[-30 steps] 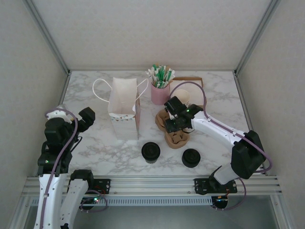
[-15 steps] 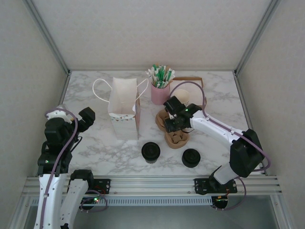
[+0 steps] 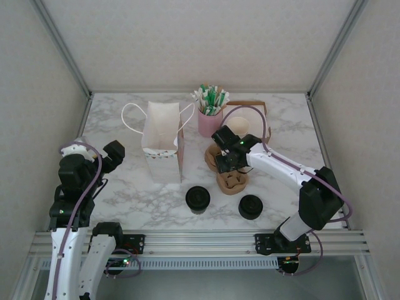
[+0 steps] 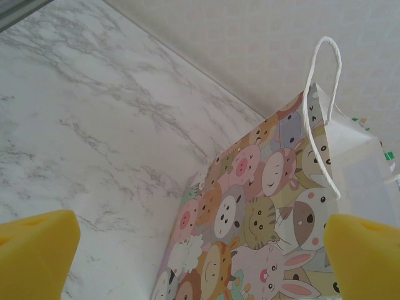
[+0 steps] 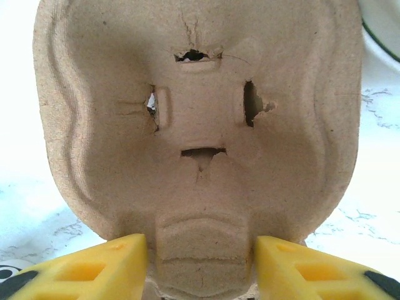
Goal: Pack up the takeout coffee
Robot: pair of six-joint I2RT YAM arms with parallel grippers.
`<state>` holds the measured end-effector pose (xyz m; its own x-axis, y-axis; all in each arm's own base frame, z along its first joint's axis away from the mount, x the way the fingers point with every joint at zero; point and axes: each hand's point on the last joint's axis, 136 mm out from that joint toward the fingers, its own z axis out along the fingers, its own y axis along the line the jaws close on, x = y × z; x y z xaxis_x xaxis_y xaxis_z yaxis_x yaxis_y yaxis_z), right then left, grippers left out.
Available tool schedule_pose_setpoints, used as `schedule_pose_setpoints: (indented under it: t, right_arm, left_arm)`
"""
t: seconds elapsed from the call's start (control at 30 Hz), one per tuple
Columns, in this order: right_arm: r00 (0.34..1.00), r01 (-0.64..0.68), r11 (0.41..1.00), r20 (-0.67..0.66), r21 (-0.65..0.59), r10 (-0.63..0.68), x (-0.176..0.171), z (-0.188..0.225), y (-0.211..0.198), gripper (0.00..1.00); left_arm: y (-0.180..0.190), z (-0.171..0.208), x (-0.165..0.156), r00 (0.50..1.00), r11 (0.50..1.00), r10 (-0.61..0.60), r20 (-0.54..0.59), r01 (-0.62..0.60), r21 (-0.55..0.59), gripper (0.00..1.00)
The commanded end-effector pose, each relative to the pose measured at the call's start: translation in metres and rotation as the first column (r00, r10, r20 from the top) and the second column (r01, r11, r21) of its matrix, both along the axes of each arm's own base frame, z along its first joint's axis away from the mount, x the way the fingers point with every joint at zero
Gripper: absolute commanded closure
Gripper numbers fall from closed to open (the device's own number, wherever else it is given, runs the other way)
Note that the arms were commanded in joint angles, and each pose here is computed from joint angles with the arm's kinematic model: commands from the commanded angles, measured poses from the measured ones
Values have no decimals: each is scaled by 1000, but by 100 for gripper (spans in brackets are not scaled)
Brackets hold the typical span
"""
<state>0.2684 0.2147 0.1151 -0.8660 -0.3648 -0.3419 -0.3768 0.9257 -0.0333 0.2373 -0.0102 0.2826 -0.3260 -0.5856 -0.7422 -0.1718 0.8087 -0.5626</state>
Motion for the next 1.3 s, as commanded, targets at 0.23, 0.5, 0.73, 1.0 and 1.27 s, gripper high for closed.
schedule_pose_setpoints:
  t: [0.23, 0.5, 0.73, 1.0, 1.27]
  right_arm:
    - [1000, 27, 990, 5, -135, -27, -4, -8, -12, 57]
    - [999, 36, 988, -4, -153, -37, -4, -6, -14, 50]
    - [998, 50, 983, -15, -179, -53, -6, -9, -18, 51]
    - [999, 43, 988, 8, -147, -43, -2, -7, -12, 51]
    - [997, -49, 996, 51, -77, 53, 4, 3, 4, 50]
  left_arm:
    - [3, 9, 0, 1000, 1000, 11, 21, -11, 4, 0]
    - [3, 9, 0, 1000, 1000, 12, 21, -13, 4, 0]
    - [3, 9, 0, 1000, 1000, 12, 20, -12, 2, 0]
    - [3, 10, -1, 1000, 1000, 13, 23, -13, 3, 0]
    - [3, 9, 0, 1000, 1000, 12, 22, -12, 4, 0]
